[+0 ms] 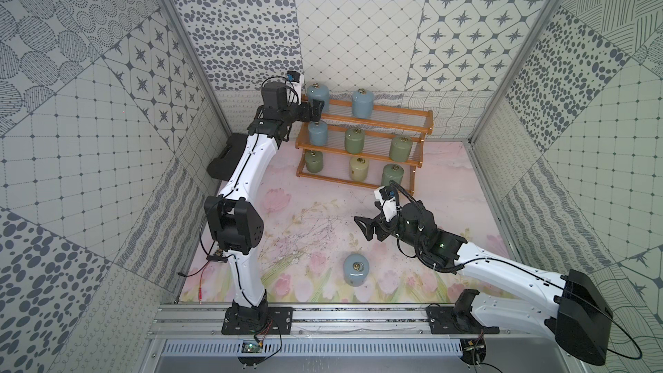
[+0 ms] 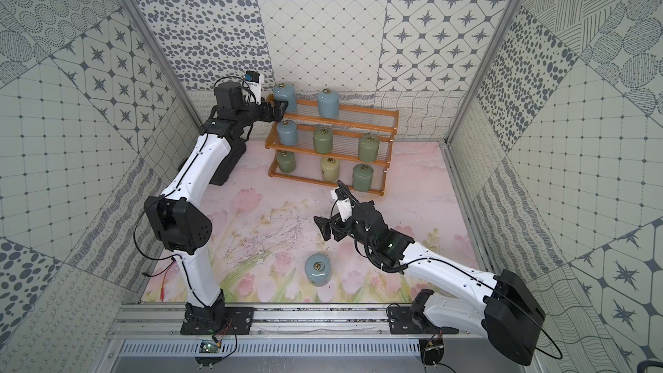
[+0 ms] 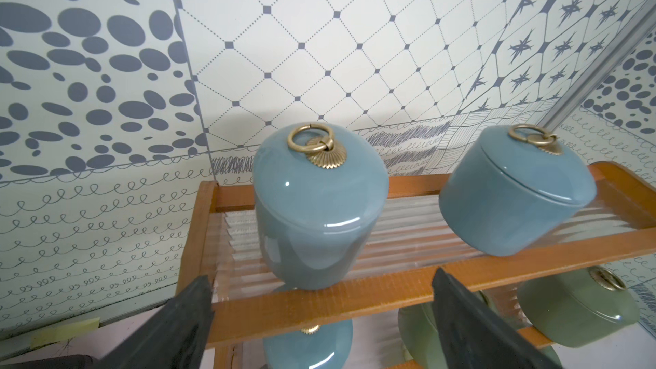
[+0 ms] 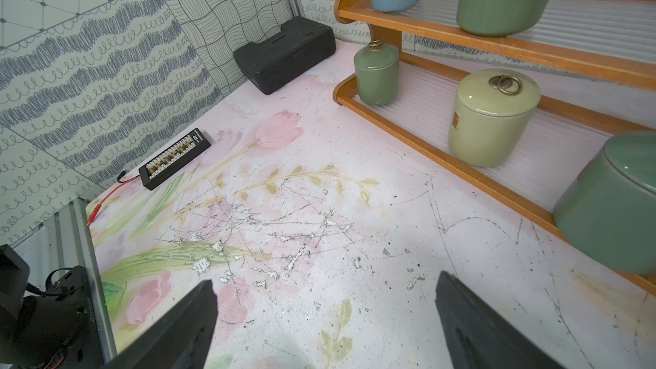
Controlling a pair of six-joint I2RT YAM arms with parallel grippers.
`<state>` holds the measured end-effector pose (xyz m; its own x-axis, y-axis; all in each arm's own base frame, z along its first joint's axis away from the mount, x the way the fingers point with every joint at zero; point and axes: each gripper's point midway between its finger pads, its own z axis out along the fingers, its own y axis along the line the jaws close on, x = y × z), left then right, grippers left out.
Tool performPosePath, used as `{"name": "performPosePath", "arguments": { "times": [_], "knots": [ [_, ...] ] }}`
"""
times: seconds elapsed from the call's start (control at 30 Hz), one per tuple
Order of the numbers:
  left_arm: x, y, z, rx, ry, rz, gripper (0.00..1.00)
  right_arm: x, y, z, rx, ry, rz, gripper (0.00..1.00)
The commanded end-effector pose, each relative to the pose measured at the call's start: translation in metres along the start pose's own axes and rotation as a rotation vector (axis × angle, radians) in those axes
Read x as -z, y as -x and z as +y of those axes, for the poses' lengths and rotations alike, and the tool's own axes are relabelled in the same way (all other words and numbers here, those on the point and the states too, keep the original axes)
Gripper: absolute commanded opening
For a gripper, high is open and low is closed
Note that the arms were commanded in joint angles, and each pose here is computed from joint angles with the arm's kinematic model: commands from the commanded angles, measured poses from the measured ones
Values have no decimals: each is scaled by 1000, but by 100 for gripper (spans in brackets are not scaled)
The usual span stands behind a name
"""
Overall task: Remove the tea canisters from the shelf
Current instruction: Pick up the tea canister from the shelf.
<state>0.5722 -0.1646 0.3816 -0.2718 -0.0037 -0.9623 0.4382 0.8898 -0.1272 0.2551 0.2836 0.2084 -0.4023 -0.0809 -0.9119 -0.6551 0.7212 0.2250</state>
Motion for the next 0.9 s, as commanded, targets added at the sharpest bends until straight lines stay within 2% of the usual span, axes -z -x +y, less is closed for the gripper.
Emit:
{"name": "performPosePath", "arguments": {
  "times": [0.0,0.17,0.87],
  "knots": [
    [-15,17,2,-63,-19,-67,100,3,18,4,-20,16,-52,100],
    [-27,24,15,-50,26,-108,100,2,16,1,-20,6,-45,100],
    [-68,22,20,-1,-32,-172,100,0,15,-9,-23,-30,-35,100]
  ]
}}
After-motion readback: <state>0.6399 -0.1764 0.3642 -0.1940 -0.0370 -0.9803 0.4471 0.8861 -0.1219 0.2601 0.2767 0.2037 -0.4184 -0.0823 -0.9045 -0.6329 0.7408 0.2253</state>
